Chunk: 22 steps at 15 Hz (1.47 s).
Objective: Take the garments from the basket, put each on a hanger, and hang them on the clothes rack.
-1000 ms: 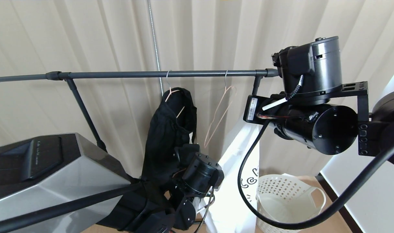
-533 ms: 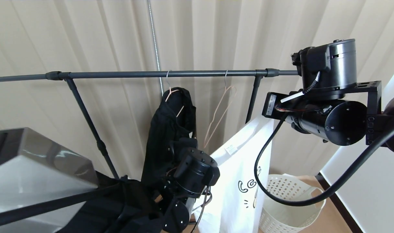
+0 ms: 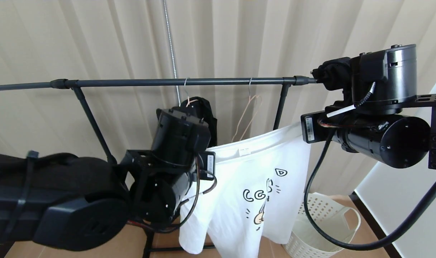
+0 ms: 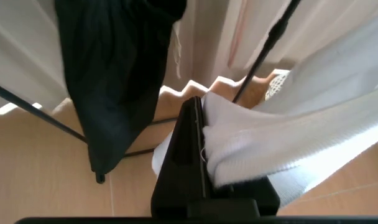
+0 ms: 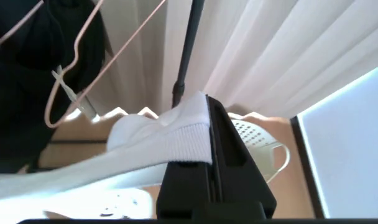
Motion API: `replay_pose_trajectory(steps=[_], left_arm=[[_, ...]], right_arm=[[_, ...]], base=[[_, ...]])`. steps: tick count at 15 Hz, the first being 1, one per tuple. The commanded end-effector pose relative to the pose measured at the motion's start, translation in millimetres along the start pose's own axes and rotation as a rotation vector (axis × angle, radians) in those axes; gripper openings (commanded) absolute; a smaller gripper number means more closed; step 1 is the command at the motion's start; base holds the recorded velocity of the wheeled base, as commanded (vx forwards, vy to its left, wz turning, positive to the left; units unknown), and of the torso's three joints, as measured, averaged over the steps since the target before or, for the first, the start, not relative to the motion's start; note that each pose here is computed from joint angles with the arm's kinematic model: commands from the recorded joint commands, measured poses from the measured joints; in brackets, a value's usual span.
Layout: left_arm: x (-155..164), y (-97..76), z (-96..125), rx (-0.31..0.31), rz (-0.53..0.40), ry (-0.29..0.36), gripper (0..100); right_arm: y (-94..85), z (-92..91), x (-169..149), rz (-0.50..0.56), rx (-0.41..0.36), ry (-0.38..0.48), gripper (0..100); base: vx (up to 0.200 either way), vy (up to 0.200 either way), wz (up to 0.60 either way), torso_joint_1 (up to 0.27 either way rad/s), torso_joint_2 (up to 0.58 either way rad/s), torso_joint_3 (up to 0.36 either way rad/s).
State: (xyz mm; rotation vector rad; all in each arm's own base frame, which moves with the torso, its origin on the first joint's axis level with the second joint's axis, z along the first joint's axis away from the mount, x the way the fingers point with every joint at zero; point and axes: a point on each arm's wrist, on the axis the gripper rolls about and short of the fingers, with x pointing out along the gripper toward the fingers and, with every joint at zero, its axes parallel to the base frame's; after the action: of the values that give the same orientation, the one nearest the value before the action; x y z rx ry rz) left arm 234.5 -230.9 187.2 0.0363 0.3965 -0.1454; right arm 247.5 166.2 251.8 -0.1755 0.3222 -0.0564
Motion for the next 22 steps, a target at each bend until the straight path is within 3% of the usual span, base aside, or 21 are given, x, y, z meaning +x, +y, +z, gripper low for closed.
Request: replay_pose_trajectory(steps=[1,2,4,6,8,13,16,20,22], left_arm=[[-12.6,11.3,40.1,-0.043,0.01,-0.044,0],[-17.4,12.6,51.2,-0.039,-0.01,-0.027,0],[-22.9,13.8,57.2,-0.029,-0.067,0.004,0],[-24.4,18.1,59.3,-0.008,-0.125,0.076,0],[-21.0,22.2,60.0,-0.013,-0.154,0.094,0],[-19.0,24.6,65.7,-0.004,-0.157,0.08,0],[-15.9,23.5,81.8,0.022,-0.161,0.025,0],[8.4,14.0,105.7,0.024,-0.176,-0.033,0],[24.9,12.9,116.3,0.028,-0.251,-0.049,0]], right_arm=[[1.2,-0.2,0.4,0.004,-0.013,0.001,0],[5.4,-5.0,3.9,0.026,-0.018,0.017,0],[17.1,-6.1,9.2,0.069,0.051,0.016,0],[27.0,12.6,18.6,0.088,0.176,-0.036,0],[24.9,21.5,15.1,0.093,0.235,-0.058,0],[24.6,23.4,15.4,0.092,0.241,-0.063,0],[15.3,30.7,10.8,0.079,0.254,-0.083,0],[-5.3,27.5,-14.5,0.069,0.197,-0.016,0],[-6.8,17.9,-41.5,0.122,0.104,0.018,0]], base=[[0.0,0.0,0.0,0.0,0.0,0.0],[0.0,0.0,0.0,0.0,0.0,0.0],[0.0,0.0,0.0,0.0,0.0,0.0],[0.0,0.0,0.0,0.0,0.0,0.0],[0.0,0.0,0.0,0.0,0.0,0.0],[0.0,0.0,0.0,0.0,0.0,0.0],[0.0,0.0,0.0,0.0,0.0,0.0],[0.0,0.0,0.0,0.0,0.0,0.0],[0.0,0.0,0.0,0.0,0.0,0.0]])
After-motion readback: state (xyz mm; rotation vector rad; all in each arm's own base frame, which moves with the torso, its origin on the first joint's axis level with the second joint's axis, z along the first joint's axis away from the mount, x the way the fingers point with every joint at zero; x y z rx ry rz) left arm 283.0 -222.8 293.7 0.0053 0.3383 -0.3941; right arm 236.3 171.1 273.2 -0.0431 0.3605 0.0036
